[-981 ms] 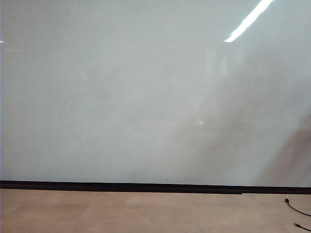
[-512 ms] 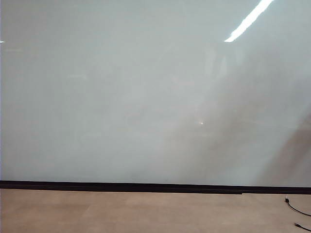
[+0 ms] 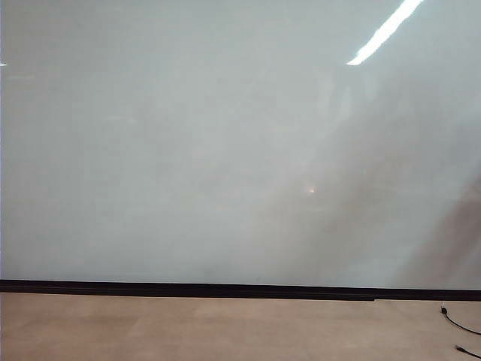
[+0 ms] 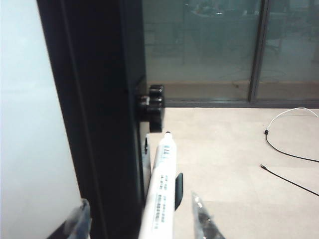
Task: Pick up the pen on the shelf to the right of the whiteboard and draw a cross mark.
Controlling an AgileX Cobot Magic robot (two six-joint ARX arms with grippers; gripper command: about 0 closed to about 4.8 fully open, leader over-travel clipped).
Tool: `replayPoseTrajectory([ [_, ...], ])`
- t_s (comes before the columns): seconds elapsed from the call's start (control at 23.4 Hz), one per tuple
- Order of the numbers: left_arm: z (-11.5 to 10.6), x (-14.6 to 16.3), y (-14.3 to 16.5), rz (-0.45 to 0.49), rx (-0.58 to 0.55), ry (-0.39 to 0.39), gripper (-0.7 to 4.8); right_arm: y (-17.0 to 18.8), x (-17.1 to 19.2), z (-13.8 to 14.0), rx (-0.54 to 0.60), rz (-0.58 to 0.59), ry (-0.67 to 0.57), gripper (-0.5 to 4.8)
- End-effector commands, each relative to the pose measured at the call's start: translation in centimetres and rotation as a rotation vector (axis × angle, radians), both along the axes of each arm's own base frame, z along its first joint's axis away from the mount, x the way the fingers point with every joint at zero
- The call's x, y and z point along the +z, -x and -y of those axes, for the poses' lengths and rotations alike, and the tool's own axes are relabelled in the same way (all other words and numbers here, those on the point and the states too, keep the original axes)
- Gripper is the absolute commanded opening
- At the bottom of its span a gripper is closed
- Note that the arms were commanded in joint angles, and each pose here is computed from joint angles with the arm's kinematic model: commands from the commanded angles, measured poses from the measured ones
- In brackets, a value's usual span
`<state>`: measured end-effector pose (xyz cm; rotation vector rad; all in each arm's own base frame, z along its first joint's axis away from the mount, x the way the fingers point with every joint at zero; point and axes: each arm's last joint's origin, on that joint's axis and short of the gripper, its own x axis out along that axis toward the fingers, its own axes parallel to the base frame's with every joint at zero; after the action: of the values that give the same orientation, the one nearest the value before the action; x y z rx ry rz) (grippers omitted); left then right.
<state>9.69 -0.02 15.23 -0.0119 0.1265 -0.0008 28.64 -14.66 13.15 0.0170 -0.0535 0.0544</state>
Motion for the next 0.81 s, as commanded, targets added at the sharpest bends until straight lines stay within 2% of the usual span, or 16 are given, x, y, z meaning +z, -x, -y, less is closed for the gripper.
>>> replayPoseTrajectory([
  [0.04,0.01,0.18,0.0,0.011,-0.004,-0.003,-0.04,-0.13,0.44,0.13,-0.015,0.026,0.017,2.64],
  [0.81,0.01,0.17,0.0,0.011,-0.004,-0.004,-0.04,-0.17,0.24,0.19,-0.028,0.02,0.019,2.6],
])
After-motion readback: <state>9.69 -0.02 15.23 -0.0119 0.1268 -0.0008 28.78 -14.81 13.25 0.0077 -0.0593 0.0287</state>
